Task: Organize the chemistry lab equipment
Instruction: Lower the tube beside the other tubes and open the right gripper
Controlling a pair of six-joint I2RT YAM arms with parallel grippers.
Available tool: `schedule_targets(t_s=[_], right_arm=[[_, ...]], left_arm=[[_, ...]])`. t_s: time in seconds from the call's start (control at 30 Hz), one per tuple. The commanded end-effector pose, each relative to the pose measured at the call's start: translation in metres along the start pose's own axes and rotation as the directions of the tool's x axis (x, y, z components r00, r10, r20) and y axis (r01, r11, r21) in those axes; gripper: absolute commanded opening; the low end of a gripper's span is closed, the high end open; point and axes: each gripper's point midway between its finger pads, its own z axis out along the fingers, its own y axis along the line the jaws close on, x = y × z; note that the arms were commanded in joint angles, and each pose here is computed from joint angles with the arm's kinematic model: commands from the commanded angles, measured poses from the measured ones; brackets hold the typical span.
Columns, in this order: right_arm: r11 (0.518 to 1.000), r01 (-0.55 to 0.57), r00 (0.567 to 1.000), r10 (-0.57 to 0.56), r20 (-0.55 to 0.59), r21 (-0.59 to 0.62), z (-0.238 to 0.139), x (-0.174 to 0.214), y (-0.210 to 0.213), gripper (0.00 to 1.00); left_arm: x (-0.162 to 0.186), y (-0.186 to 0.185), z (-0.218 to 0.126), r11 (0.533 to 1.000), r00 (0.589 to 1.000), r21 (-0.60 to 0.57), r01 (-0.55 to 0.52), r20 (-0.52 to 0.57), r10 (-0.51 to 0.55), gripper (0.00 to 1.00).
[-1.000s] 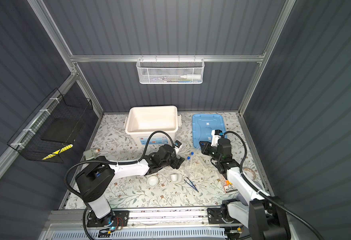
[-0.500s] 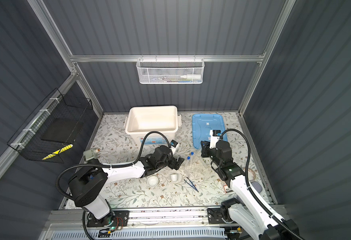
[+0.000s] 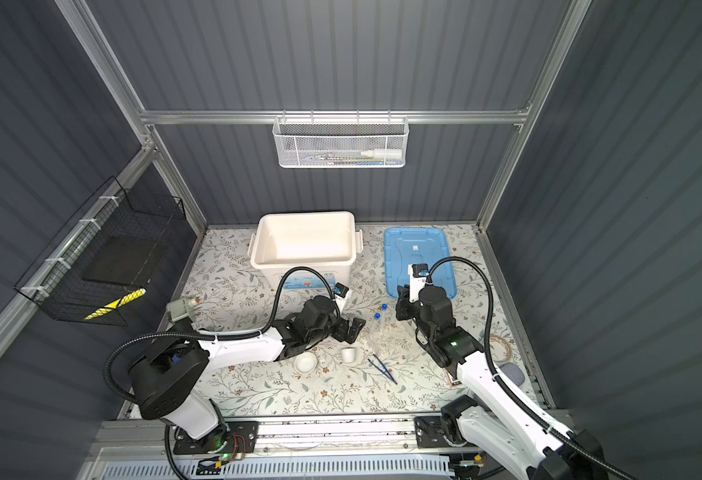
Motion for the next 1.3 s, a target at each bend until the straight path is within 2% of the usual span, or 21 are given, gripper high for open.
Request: schedule_targets(t_s=[0.0, 0.7, 1.27], right_arm=[[0.999, 0.026, 0.999, -0.026, 0.026, 0.026, 0.003, -0.006, -0.001, 0.22], [0.992, 0.117, 0.993, -0.117, -0.016, 0.042, 0.012, 0.014, 0.008, 0.22], [0.994, 0.103, 0.994, -0.102, -0.031, 0.022, 0.008, 0.026, 0.011, 0.26]], left_arm=[[-0.007, -0.003, -0.004, 0.999, 0.999, 0.022, 0.023, 0.029, -0.024, 0.99], [-0.007, -0.002, -0.008, 0.999, 0.999, 0.02, 0.03, 0.041, -0.031, 0.99], [-0.016, -0.011, -0.013, 0.997, 0.995, 0.053, 0.063, 0.07, -0.067, 0.99]])
